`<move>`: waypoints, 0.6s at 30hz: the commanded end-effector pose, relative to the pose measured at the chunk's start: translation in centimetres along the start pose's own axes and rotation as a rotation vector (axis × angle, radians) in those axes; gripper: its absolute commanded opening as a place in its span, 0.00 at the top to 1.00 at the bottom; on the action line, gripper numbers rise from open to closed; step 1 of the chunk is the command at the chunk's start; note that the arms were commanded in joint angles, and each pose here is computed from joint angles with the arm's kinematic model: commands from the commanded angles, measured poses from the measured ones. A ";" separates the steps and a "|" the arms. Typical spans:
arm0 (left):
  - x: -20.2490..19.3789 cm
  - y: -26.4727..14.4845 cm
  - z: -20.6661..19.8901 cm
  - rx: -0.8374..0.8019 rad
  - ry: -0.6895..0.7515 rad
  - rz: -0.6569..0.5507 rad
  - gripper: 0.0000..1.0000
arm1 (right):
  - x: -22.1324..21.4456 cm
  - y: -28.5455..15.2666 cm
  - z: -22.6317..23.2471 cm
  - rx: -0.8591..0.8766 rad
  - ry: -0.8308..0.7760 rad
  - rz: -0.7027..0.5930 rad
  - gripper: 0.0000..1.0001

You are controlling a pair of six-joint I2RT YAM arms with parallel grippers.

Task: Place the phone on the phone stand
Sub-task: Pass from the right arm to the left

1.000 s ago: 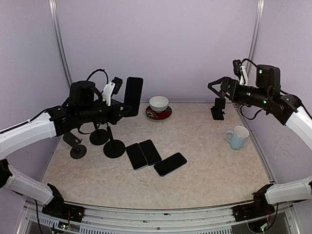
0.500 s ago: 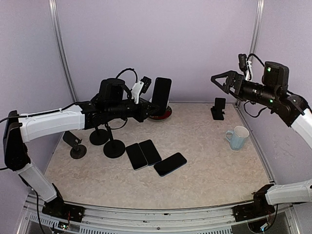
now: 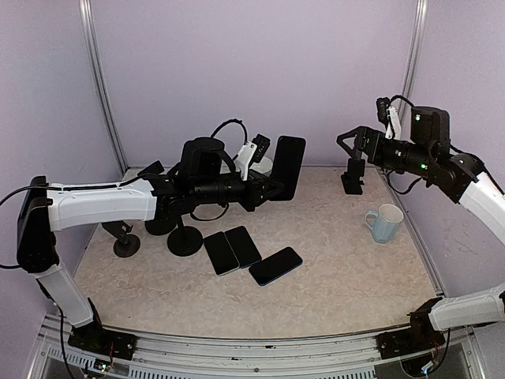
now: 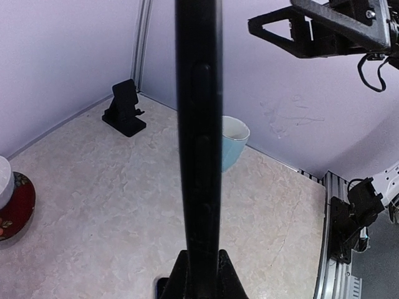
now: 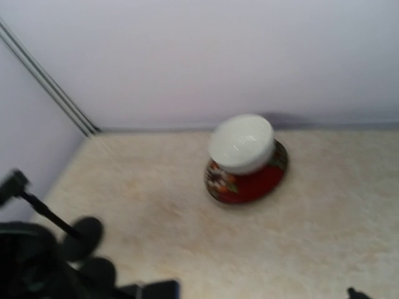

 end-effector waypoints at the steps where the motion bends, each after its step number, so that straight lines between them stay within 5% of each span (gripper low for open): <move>1: 1.4 1.0 -1.1 0.004 -0.009 -0.091 1.00 | -1.7 1.5 -0.2 -0.076 -0.093 0.067 0.00; 18: -2.5 4.9 -4.2 0.110 -0.003 -0.029 1.00 | -4.2 4.7 3.3 0.010 -0.104 0.175 0.00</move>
Point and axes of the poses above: each gripper's point midway between its finger pads, its own y axis out along the fingers, its own z axis along the line the jaws close on, x = y × z, the point moved 7 cm from there along -y, back along the fingers, and after that the axes turned 2 degrees about -y, right-handed, at the moved point
